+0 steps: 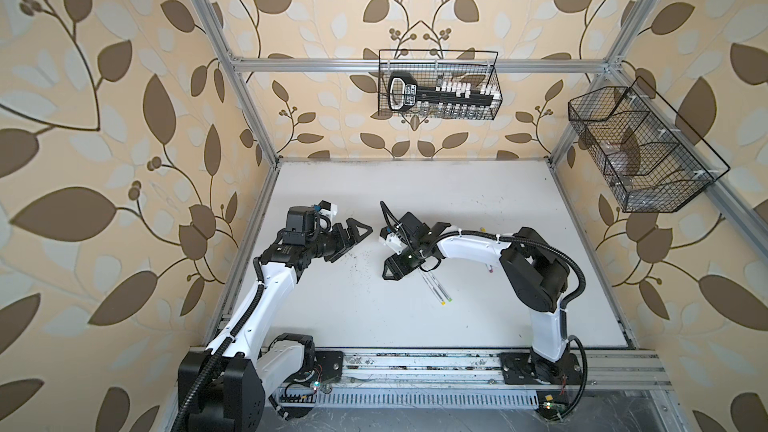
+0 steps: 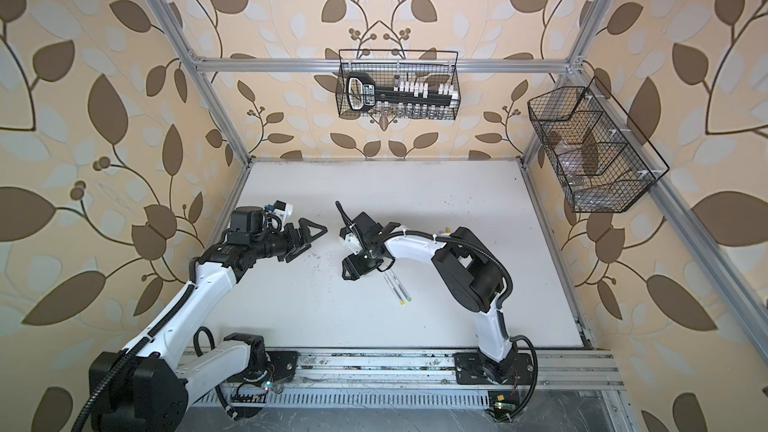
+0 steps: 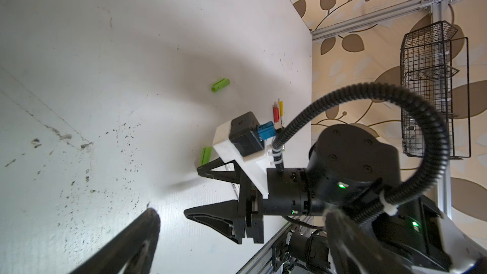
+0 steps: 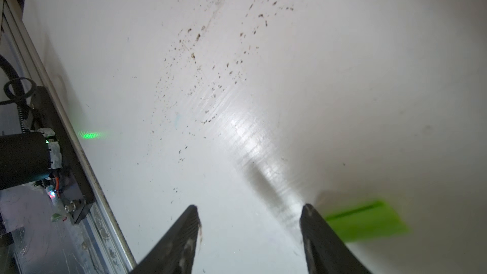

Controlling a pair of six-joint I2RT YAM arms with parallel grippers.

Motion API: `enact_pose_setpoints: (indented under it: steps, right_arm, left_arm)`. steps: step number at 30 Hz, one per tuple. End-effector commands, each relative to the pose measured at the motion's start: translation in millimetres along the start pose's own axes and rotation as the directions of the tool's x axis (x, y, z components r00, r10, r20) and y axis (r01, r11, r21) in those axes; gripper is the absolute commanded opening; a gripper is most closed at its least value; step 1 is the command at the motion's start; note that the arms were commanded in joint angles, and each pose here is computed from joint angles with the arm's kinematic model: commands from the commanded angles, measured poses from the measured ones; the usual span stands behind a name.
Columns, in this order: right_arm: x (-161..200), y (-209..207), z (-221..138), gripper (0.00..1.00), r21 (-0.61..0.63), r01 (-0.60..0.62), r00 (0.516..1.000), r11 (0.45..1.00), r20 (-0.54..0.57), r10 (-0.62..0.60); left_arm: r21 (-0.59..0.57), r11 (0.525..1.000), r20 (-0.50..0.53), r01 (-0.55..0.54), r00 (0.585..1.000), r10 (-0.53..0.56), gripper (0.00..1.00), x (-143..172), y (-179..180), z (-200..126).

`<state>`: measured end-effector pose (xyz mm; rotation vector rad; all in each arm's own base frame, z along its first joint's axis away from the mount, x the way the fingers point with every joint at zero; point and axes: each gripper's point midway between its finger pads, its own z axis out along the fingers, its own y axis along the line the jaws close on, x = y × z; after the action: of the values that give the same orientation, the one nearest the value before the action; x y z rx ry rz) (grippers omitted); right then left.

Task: Insert pens into pen caps
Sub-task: Pick up the pen cap from the center of the table.

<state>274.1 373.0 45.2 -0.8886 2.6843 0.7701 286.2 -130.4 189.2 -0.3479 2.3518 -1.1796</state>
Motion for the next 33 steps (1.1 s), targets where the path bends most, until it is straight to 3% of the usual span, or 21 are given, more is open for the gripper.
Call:
enact_pose_setpoints:
  steps: [1,7,12,19,25,33]
  right_arm:
    - [-10.0,-11.3,-28.0,0.63,0.067,-0.033,0.996,0.997,0.082,0.027]
    - [23.7,-57.5,-55.5,0.63,0.250,-0.131,0.989,0.959,0.104,0.107]
    - [62.5,-87.2,-71.6,0.53,0.376,-0.194,0.981,0.906,0.098,0.170]
    - [96.1,-99.0,-72.2,0.36,0.410,-0.230,0.973,0.883,0.087,0.214]
    - [103.0,-101.6,-69.7,0.34,0.410,-0.230,0.973,0.883,0.083,0.214]
    - [105.1,-101.1,-66.2,0.34,0.412,-0.205,0.978,0.888,0.063,0.197]
  left_arm:
    - [0.008,1.000,0.019,-0.027,0.999,0.027,0.99,-5.6,-2.9,-0.3]
    - [-0.046,0.999,-0.030,0.023,0.999,-0.024,0.99,-3.7,15.4,16.2]
    - [-0.149,0.989,-0.125,-0.013,0.992,-0.005,0.97,7.7,24.2,42.8]
    - [-0.262,0.963,-0.292,-0.065,0.956,-0.015,0.68,38.8,39.1,94.4]
    - [-0.329,0.937,-0.331,-0.116,0.944,0.000,0.58,45.6,46.4,110.1]
    - [-0.387,0.900,-0.412,-0.199,0.911,0.025,0.54,59.6,51.6,130.7]
